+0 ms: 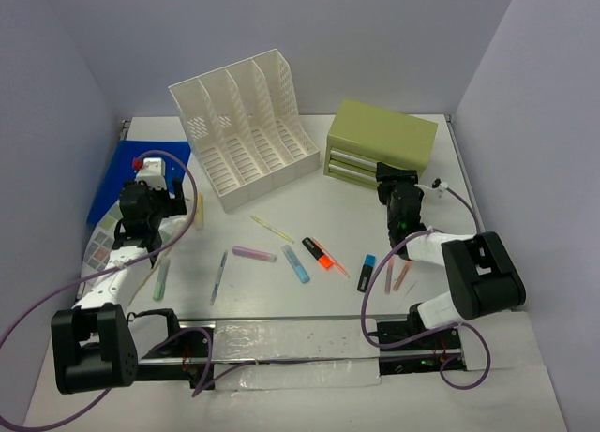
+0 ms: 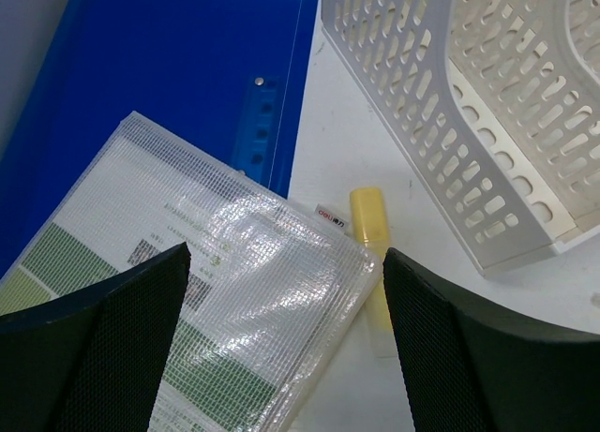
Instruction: Organize the desk
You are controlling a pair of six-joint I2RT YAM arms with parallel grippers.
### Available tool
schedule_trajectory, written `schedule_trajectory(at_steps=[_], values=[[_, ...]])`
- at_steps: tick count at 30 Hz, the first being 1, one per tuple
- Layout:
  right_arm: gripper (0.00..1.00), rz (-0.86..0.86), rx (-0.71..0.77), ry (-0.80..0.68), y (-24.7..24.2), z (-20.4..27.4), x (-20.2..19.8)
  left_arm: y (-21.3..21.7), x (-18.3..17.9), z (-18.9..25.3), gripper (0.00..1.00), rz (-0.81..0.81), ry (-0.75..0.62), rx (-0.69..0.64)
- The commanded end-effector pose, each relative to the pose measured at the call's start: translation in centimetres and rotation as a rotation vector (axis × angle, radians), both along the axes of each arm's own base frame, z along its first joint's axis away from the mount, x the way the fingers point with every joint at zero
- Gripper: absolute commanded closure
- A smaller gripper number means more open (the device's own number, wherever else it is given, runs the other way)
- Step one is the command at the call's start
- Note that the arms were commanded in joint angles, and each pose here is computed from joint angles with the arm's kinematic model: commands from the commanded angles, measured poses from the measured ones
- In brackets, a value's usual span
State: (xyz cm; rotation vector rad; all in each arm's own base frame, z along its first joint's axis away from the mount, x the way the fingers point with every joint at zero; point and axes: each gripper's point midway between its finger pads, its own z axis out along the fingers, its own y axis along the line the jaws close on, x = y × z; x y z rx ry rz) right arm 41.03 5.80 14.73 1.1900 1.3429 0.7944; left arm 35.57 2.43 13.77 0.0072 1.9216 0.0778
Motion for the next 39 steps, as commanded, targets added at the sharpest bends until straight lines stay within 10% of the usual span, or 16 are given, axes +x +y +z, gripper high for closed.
schedule_trajectory(at_steps=[1,39], values=[[0.46,-0.055,0.022,-0.094,-0.9,2.9,1.2,-0.2,0.9,1.6,0.1,-0.026,-0.033,-0.013],[0.54,-0.132,0.117,-0.113,-1.9,1.9,2.3,-0.7,1.2,3.0,0.1,-0.063,-0.037,-0.066]])
